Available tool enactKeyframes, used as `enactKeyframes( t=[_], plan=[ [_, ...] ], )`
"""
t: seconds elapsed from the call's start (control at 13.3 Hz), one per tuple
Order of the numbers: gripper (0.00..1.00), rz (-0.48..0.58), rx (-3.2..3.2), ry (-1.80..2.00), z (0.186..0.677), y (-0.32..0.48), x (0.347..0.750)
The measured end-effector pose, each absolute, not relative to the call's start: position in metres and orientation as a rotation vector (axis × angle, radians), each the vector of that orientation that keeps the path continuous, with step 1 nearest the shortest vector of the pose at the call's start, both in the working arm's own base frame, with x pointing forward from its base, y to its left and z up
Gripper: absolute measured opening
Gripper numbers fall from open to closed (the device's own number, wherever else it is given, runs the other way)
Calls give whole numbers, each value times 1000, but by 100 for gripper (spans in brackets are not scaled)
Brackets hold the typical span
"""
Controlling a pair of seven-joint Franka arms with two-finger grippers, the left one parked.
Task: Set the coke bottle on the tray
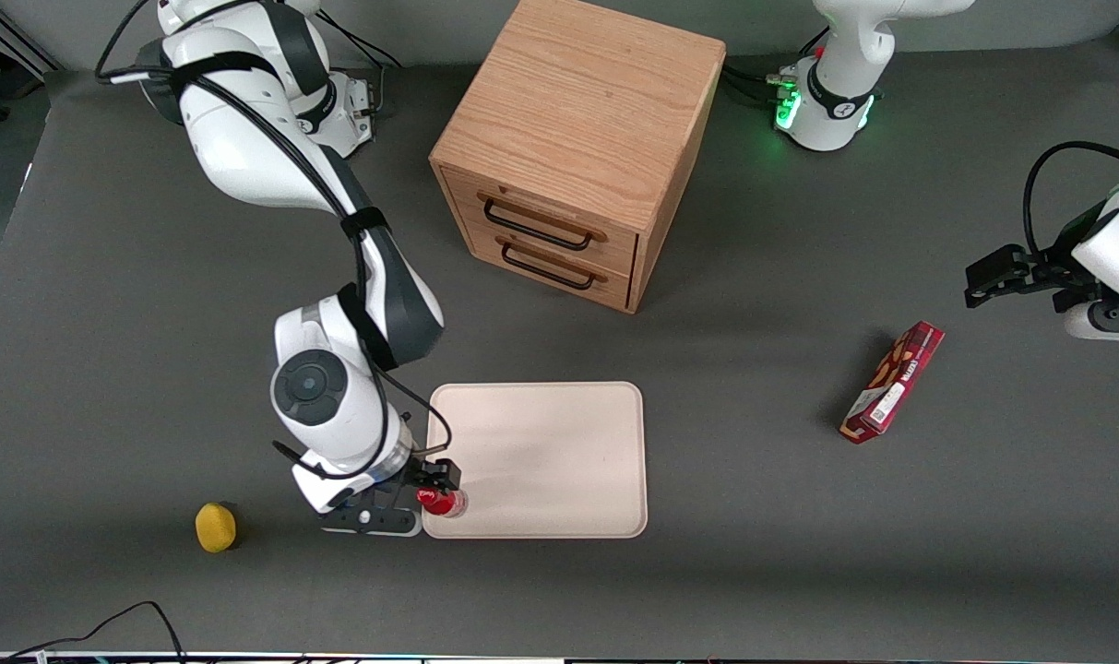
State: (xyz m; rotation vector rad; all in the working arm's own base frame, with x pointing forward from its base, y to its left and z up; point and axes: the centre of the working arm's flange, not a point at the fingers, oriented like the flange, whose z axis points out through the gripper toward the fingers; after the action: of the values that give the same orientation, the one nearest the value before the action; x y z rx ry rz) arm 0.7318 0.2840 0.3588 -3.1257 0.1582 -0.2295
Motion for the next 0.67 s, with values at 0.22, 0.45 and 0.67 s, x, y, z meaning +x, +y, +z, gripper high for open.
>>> enactKeyframes(
  t=[0.22, 0.45, 0.67],
  plan=[
    [100, -167, -3127, 217, 412, 233, 705],
    [100, -110, -3124, 181, 461, 157, 650],
    [100, -66, -3107, 196, 506, 80, 584]
  ],
)
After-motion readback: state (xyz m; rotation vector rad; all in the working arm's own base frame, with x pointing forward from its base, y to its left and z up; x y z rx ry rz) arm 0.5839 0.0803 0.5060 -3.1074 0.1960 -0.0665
